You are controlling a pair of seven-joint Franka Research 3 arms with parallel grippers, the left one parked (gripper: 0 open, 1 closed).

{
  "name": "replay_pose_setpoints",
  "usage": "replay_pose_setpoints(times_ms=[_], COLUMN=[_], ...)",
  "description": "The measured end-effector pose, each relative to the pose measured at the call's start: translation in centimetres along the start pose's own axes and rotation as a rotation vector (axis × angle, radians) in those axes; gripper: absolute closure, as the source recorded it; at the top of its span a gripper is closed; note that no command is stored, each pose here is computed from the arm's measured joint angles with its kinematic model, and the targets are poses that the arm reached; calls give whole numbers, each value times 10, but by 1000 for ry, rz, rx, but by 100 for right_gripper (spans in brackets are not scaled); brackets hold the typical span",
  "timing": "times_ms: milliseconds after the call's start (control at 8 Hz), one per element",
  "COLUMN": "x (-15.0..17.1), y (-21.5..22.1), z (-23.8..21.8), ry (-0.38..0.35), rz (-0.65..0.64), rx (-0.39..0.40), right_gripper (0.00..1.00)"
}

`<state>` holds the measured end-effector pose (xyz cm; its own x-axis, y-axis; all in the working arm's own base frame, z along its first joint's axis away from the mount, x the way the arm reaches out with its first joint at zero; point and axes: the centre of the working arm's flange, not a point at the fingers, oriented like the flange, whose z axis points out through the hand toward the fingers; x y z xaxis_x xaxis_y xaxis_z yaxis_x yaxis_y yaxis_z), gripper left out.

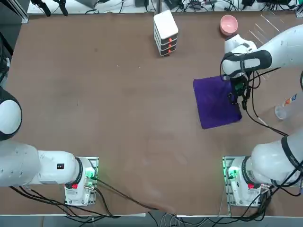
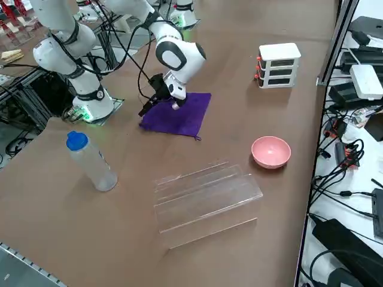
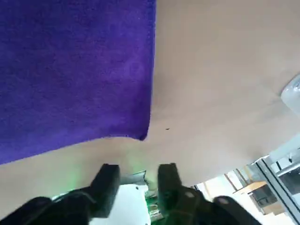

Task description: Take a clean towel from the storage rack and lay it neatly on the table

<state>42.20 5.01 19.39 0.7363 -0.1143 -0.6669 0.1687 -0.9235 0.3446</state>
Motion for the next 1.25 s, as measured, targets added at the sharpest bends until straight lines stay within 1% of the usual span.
replay_pose_setpoints(times_ms=[125, 250, 375, 625, 750, 1000, 1125, 1250], x=[0, -2, -8, -25, -36, -66, -82, -100], y=[6, 16, 32, 78, 114, 194, 222, 231], z=[-6, -28, -70, -170, -212, -274, -296, -319], ry=[13, 54, 132, 317, 391, 522, 578, 631], rz=[13, 48, 92, 174, 168, 134, 139, 136], rx=[17, 66, 134, 284, 357, 478, 498, 493], right_gripper=[27, 9, 0, 0, 0, 0, 0, 0])
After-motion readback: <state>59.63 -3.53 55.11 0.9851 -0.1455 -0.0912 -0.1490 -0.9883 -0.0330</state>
